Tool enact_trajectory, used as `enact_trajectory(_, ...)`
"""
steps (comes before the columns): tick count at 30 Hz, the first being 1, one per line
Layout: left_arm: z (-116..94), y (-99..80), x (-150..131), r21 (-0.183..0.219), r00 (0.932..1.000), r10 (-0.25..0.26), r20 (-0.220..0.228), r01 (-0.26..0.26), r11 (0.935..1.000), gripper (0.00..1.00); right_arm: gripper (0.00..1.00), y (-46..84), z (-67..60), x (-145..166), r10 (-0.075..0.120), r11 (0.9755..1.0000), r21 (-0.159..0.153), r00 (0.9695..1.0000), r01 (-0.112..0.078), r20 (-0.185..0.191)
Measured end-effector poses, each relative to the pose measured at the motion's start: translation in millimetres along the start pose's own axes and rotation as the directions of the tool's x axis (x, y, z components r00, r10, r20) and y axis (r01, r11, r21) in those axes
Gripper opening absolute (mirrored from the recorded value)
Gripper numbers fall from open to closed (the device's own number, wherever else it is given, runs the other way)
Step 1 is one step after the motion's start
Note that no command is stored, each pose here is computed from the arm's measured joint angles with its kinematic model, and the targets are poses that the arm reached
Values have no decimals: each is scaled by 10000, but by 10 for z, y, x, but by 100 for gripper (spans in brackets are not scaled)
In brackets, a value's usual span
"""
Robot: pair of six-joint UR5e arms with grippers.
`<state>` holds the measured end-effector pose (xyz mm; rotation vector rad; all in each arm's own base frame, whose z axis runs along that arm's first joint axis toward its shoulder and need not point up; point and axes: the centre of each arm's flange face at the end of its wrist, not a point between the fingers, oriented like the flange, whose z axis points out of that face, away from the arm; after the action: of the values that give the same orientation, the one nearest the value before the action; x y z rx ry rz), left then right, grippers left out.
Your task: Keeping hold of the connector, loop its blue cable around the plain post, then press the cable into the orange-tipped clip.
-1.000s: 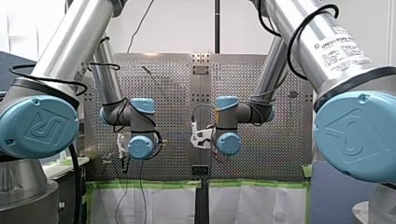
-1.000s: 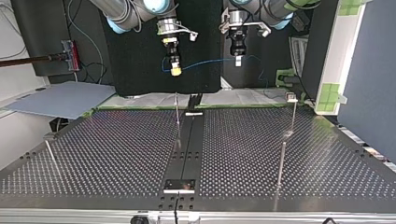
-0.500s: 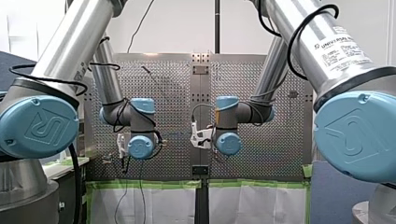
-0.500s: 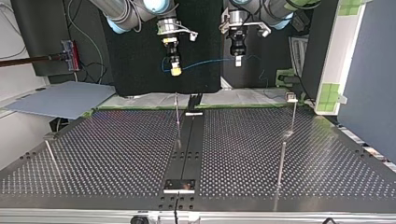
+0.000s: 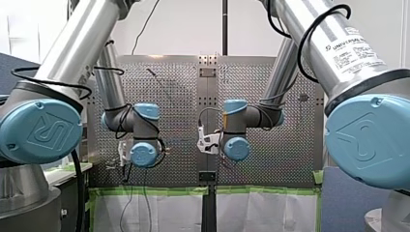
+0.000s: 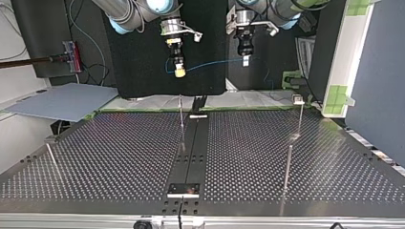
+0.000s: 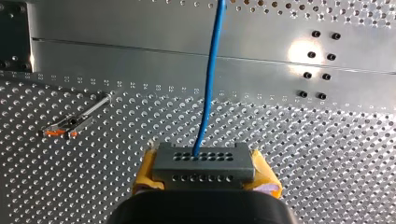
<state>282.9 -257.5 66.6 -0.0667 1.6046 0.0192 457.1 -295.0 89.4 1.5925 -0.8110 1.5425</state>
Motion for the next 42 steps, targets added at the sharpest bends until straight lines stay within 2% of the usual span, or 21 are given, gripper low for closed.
enact_trajectory(7,-47,54,209,-50,9982,329,-493,-332,9994,12,2,1,-1,0,0,10000,-1,10000,0,3)
enact_trajectory(19,-53,62,236,-54,9978,370,-556,-374,9993,12,2,1,-1,1,0,10000,-1,10000,0,3)
enact_trajectory(23,-53,62,237,-54,9978,372,-558,-375,9993,12,2,3,-65,-107,39,10000,37,9994,-41,341)
enact_trajectory(26,-53,62,237,-54,9978,372,-558,-375,9993,12,2,4,-133,-265,139,9999,70,9964,-145,836)
enact_trajectory(29,-53,62,237,-54,9978,372,-558,-375,9993,12,2,5,-204,-443,267,9996,83,9897,-281,1406)
enact_trajectory(30,-53,62,237,-54,9978,372,-558,-375,9993,12,2,6,-231,-506,296,9995,85,9863,-314,1620)
enact_trajectory(33,-53,62,237,-54,9977,372,-558,-375,9993,12,2,11,-283,-602,296,9994,90,9788,-320,2029)
enact_trajectory(34,-53,62,237,-54,9978,372,-558,-375,9993,12,2,12,-293,-617,288,9995,92,9772,-315,2106)
enact_trajectory(37,-53,62,237,-54,9977,372,-558,-375,9993,12,2,14,-309,-640,275,9995,95,9744,-304,2230)
enact_trajectory(42,-53,62,237,-54,9978,372,-558,-375,9993,12,2,15,-314,-646,269,9995,97,9735,-299,2271)
